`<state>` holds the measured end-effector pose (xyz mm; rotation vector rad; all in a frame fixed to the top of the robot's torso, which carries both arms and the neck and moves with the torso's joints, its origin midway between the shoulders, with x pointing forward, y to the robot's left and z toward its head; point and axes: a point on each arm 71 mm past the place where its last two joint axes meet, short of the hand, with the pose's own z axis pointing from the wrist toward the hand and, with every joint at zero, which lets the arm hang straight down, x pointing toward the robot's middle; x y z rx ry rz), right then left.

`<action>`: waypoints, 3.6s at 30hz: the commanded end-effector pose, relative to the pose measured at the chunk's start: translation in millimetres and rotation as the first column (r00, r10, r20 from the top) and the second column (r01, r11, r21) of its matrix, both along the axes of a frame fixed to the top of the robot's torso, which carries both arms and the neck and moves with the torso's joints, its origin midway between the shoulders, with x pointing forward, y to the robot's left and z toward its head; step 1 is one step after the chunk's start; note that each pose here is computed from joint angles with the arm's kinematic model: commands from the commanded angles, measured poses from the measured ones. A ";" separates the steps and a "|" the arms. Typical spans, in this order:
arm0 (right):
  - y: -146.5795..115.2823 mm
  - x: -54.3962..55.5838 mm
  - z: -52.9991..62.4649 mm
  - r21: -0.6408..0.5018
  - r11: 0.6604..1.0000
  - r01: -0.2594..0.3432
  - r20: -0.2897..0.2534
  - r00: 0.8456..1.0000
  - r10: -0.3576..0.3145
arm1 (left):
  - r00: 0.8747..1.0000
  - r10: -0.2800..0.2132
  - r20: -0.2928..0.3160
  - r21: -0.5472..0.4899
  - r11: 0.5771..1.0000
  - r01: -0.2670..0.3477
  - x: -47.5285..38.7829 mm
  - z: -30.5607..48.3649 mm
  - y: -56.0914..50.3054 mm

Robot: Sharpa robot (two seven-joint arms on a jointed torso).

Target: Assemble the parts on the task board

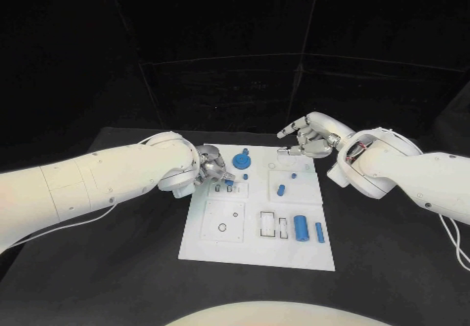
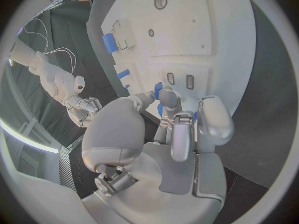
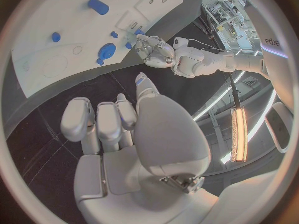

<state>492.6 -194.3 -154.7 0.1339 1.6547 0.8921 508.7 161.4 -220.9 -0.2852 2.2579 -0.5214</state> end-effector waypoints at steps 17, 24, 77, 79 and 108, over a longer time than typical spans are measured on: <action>1.1 -0.2 1.1 -0.004 1.000 -0.010 0.001 1.000 0.010 | 0.999 -0.029 0.016 0.067 0.997 0.028 -1.4 -9.1 -3.9; 1.9 0.1 1.0 -0.004 1.000 -0.012 0.001 1.000 0.012 | 0.999 -0.042 -0.002 0.088 0.995 0.042 -2.4 -10.6 -5.4; 5.3 0.7 0.5 -0.004 1.000 -0.023 -0.002 1.000 0.023 | 0.995 -0.066 -0.071 0.158 0.984 0.076 -1.4 -16.2 -12.7; 5.5 0.6 0.5 -0.004 1.000 -0.024 -0.001 1.000 0.024 | 0.995 -0.064 -0.070 0.160 0.984 0.075 -1.0 -16.2 -12.9; 5.6 1.4 -0.1 -0.001 1.000 -0.026 -0.008 1.000 0.026 | 0.997 -0.051 -0.059 0.159 0.985 0.060 3.9 -15.9 -13.8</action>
